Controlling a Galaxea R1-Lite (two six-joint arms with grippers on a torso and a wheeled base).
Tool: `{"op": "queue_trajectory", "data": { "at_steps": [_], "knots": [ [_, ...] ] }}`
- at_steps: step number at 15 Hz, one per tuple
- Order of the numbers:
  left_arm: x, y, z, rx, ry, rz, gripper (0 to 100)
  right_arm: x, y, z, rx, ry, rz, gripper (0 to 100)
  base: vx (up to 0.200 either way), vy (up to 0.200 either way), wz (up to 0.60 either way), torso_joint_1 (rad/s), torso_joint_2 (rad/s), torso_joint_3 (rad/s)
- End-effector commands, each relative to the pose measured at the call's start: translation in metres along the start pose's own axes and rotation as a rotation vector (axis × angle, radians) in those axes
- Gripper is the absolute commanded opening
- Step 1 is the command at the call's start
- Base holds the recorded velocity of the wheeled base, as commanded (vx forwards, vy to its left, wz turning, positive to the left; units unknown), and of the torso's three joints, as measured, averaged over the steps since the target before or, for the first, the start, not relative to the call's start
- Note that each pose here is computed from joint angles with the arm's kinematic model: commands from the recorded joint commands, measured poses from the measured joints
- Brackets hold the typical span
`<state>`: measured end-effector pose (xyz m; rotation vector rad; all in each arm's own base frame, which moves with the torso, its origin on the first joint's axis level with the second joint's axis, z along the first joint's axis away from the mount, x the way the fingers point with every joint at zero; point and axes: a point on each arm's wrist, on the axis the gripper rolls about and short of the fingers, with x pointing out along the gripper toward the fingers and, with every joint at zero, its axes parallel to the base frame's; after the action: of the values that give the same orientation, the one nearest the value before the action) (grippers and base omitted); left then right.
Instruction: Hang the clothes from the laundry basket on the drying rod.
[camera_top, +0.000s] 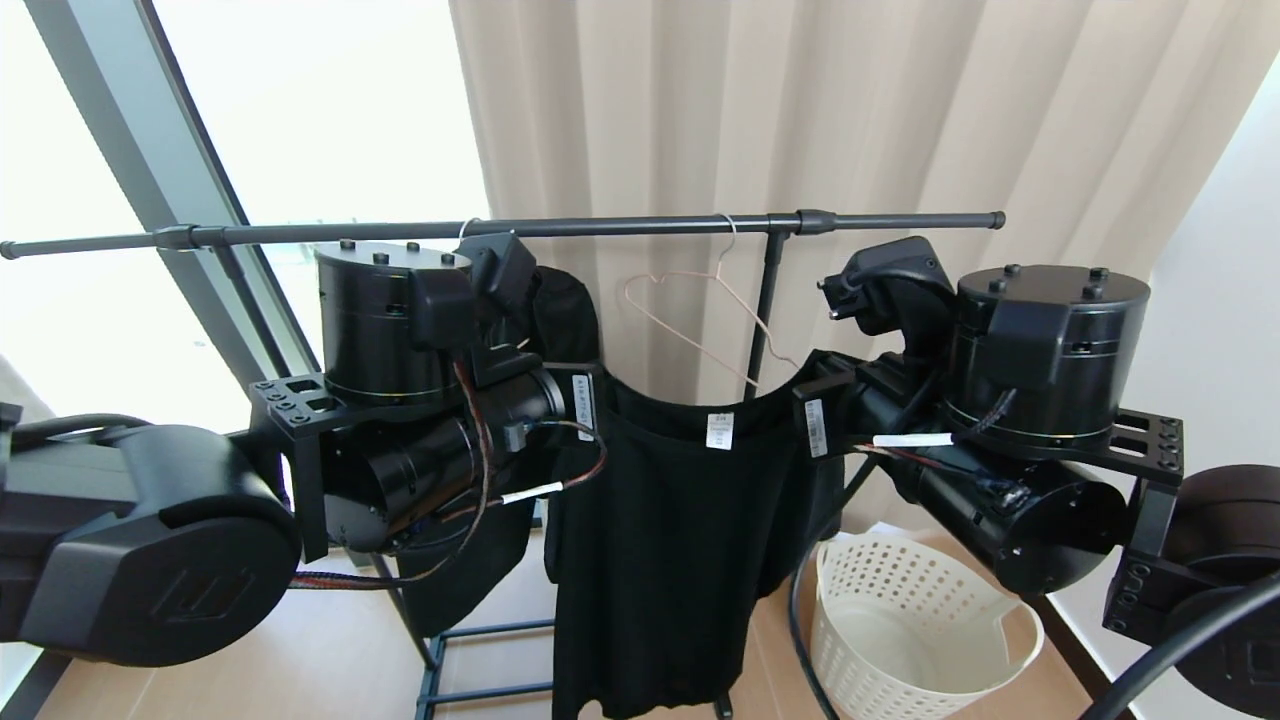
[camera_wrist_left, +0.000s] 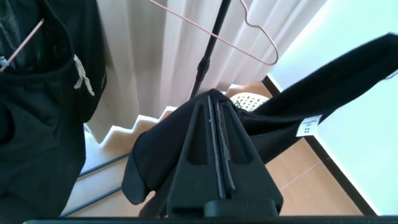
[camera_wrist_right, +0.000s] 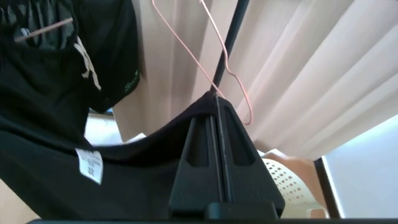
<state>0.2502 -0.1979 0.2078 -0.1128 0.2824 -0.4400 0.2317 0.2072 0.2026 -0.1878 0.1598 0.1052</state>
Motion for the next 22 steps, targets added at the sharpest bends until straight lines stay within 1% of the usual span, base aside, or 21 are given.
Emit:
{"op": "queue_trajectory", "data": {
  "at_steps": [1,4,6,8,9,10,11,14,15,17,22],
  "knots": [
    [0.000,0.000,0.002,-0.010,-0.006,-0.002,0,-0.004,-0.003,-0.004,-0.022,0.007,0.001,0,0.000,0.000,0.00,0.000,0.00,0.000],
    [-0.006,-0.001,0.010,-0.034,-0.044,-0.008,0,-0.009,-0.007,-0.010,-0.076,0.023,0.004,0,0.000,0.000,0.00,0.000,0.00,0.000],
    [-0.006,0.000,0.012,-0.048,-0.068,-0.011,0,-0.015,-0.011,-0.013,-0.114,0.025,0.045,0,0.000,0.000,0.00,0.000,0.00,0.000],
    [-0.006,0.000,0.012,-0.049,-0.068,-0.011,0,-0.021,-0.014,-0.019,-0.170,0.036,0.070,0,0.000,0.000,0.00,0.000,0.00,0.000],
    [-0.006,-0.001,0.012,-0.050,-0.071,-0.012,0,-0.023,-0.016,-0.025,-0.212,0.050,0.080,0,0.000,0.000,0.00,0.000,0.00,0.000],
    [-0.006,-0.001,0.012,-0.050,-0.071,-0.012,0,-0.023,-0.016,-0.025,-0.212,0.050,0.080,0,0.000,0.000,0.00,0.000,0.00,0.000],
    [-0.011,-0.001,0.016,-0.073,-0.084,-0.021,0,-0.023,-0.016,-0.031,-0.249,0.064,0.091,0,0.000,0.000,0.00,0.000,0.00,0.000],
    [-0.015,-0.001,0.019,-0.081,-0.095,-0.027,0,-0.021,-0.016,-0.029,-0.248,0.060,0.086,0,0.000,0.000,0.00,0.000,0.00,0.000],
    [-0.015,-0.001,0.018,-0.078,-0.091,-0.028,0,-0.019,-0.019,-0.029,-0.244,0.062,0.074,0,0.000,0.000,0.00,0.000,0.00,0.000],
    [-0.014,-0.001,0.017,-0.076,-0.085,-0.029,0,-0.018,-0.020,-0.027,-0.227,0.040,0.063,0,0.000,0.000,0.00,0.000,0.00,0.000],
    [-0.014,-0.001,0.015,-0.071,-0.078,-0.027,0,-0.015,-0.021,-0.026,-0.221,0.037,0.054,0,0.000,0.000,0.00,0.000,0.00,0.000]
  ]
}}
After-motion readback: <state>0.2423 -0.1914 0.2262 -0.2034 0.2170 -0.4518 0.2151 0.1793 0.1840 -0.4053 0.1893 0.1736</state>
